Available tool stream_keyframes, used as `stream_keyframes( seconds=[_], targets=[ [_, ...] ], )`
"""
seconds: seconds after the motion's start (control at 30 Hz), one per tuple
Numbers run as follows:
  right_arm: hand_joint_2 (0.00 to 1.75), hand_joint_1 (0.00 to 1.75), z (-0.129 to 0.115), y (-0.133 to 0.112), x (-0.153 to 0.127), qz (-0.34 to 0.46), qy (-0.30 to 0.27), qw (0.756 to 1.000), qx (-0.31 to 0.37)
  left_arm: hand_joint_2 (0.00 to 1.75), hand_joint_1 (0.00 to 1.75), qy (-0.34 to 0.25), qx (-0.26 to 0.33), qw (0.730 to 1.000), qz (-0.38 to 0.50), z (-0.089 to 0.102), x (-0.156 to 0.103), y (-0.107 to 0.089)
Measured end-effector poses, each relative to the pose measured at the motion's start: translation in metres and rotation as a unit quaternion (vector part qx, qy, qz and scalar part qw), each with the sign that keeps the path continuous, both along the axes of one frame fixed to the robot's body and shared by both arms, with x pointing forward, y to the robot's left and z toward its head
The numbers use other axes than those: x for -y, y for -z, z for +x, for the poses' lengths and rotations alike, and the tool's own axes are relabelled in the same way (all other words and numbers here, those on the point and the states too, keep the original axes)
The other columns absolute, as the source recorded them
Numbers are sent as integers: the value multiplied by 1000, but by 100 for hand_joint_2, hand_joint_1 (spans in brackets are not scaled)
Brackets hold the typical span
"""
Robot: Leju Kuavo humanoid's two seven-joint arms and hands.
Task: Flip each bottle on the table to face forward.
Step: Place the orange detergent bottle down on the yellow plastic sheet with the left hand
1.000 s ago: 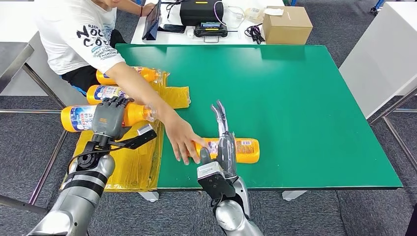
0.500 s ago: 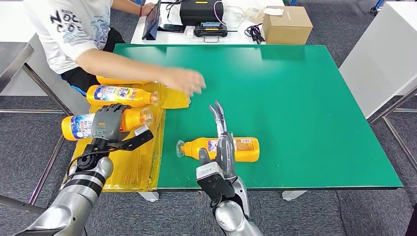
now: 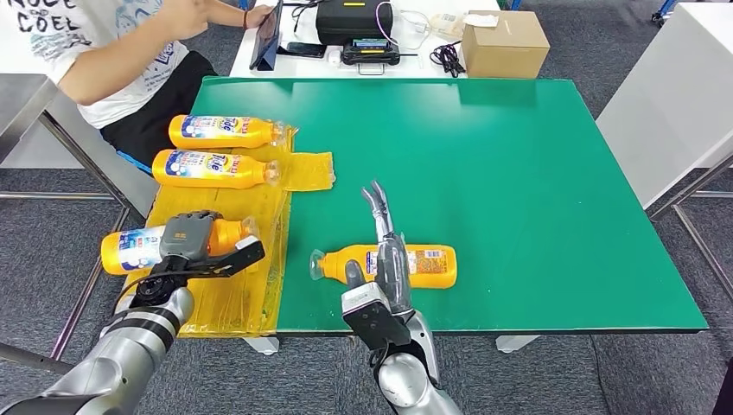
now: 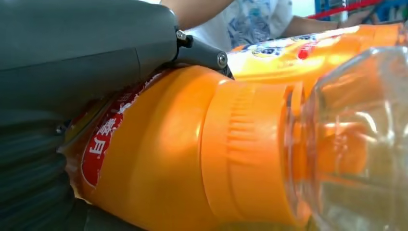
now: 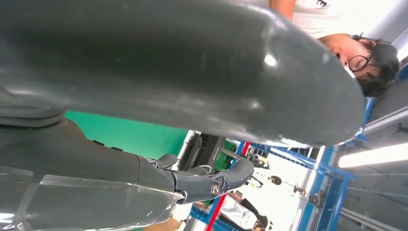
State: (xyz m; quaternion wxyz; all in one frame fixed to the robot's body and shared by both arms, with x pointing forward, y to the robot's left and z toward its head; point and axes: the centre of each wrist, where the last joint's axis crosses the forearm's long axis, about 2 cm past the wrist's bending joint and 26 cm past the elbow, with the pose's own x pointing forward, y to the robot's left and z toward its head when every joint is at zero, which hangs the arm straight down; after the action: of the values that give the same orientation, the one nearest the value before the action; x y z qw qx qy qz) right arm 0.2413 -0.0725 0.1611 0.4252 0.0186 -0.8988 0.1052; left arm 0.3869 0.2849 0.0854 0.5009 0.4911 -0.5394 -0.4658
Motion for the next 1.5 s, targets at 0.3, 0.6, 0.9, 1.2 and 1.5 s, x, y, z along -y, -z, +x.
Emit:
stream_keyframes(
  seconds=[0.3, 0.6, 0.9, 1.2, 1.5],
  targets=[
    [0, 0, 0, 0, 0, 0, -11, 1000, -5, 175, 175, 24, -51, 997, 44, 9, -1, -6],
    [0, 0, 0, 0, -1, 0, -15, 1000, -6, 175, 175, 30, -69, 997, 27, 12, -2, -9],
    [0, 0, 0, 0, -1, 0, -15, 1000, -6, 175, 174, 32, -72, 997, 25, 13, -3, -9],
    [0, 0, 0, 0, -1, 4, -25, 1000, -9, 175, 39, 83, -118, 980, -136, 11, -8, -4],
    [0, 0, 3, 4, -5, 11, -40, 999, -10, 175, 0, 149, -88, 897, -406, -9, -5, 19]
  ],
)
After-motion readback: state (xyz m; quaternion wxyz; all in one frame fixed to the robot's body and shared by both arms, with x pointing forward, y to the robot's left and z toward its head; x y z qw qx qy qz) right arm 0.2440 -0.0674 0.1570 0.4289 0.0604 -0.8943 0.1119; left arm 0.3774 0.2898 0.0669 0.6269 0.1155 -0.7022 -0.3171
